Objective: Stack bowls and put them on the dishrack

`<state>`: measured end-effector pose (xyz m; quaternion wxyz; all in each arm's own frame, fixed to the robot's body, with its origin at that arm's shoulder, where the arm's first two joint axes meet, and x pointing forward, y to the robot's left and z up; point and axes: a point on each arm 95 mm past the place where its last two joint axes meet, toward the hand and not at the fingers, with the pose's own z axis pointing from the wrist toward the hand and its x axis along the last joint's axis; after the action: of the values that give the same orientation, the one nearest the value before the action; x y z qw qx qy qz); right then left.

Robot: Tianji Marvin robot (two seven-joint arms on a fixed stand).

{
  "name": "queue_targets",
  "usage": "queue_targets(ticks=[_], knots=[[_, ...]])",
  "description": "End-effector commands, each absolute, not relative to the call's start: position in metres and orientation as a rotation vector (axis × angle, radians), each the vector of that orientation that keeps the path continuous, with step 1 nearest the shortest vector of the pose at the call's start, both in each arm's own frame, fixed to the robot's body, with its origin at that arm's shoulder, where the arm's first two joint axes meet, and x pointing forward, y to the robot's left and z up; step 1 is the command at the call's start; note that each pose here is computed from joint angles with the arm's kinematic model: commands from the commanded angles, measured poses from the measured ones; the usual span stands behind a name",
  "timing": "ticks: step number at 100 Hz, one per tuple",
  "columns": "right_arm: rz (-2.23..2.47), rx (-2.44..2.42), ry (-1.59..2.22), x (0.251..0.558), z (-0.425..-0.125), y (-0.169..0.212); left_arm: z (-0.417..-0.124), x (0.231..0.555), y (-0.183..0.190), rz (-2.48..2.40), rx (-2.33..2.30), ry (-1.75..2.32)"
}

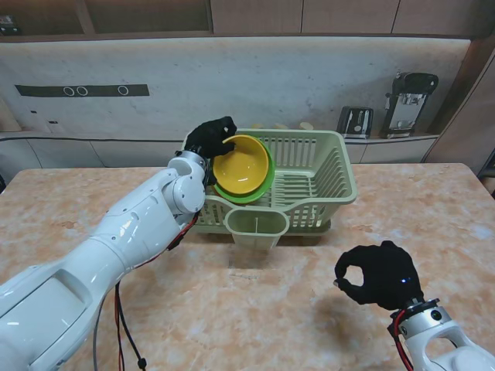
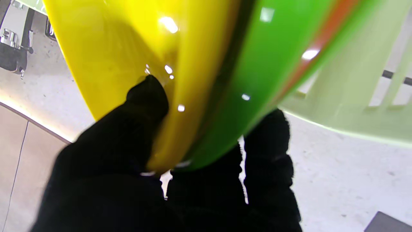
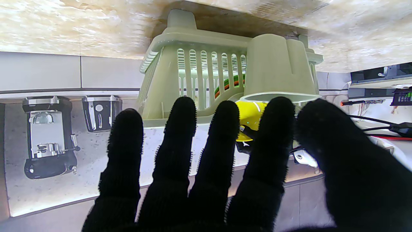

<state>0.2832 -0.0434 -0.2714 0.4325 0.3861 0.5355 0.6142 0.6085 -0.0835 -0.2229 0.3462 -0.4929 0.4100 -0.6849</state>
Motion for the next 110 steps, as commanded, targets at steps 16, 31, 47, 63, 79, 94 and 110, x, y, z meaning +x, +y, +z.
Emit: queue_targets(ticks=[16, 31, 47, 63, 79, 94, 110], knots=[[1.522, 0.983, 1.353, 0.280, -0.277, -0.042, -0.219, 0.611, -0.090, -1.792, -1.276, 1.084], [1.522, 0.982, 1.352, 0.280, -0.276, -0.042, -0.227, 0.612, -0.088, -1.772, -1.279, 1.108], [1.519, 0.983, 1.353, 0.280, -0.276, -0.042, -0.235, 0.613, -0.086, -1.747, -1.285, 1.139], [1.520, 0.983, 1.354, 0.281, -0.277, -0.042, -0.240, 0.614, -0.084, -1.731, -1.284, 1.157], [1.520, 0.984, 1.356, 0.281, -0.276, -0.042, -0.242, 0.613, -0.082, -1.713, -1.281, 1.177], [1.521, 0.983, 1.355, 0.281, -0.277, -0.042, -0.243, 0.612, -0.081, -1.692, -1.281, 1.206], [1.521, 0.983, 1.354, 0.280, -0.277, -0.042, -0.242, 0.611, -0.082, -1.675, -1.286, 1.222]])
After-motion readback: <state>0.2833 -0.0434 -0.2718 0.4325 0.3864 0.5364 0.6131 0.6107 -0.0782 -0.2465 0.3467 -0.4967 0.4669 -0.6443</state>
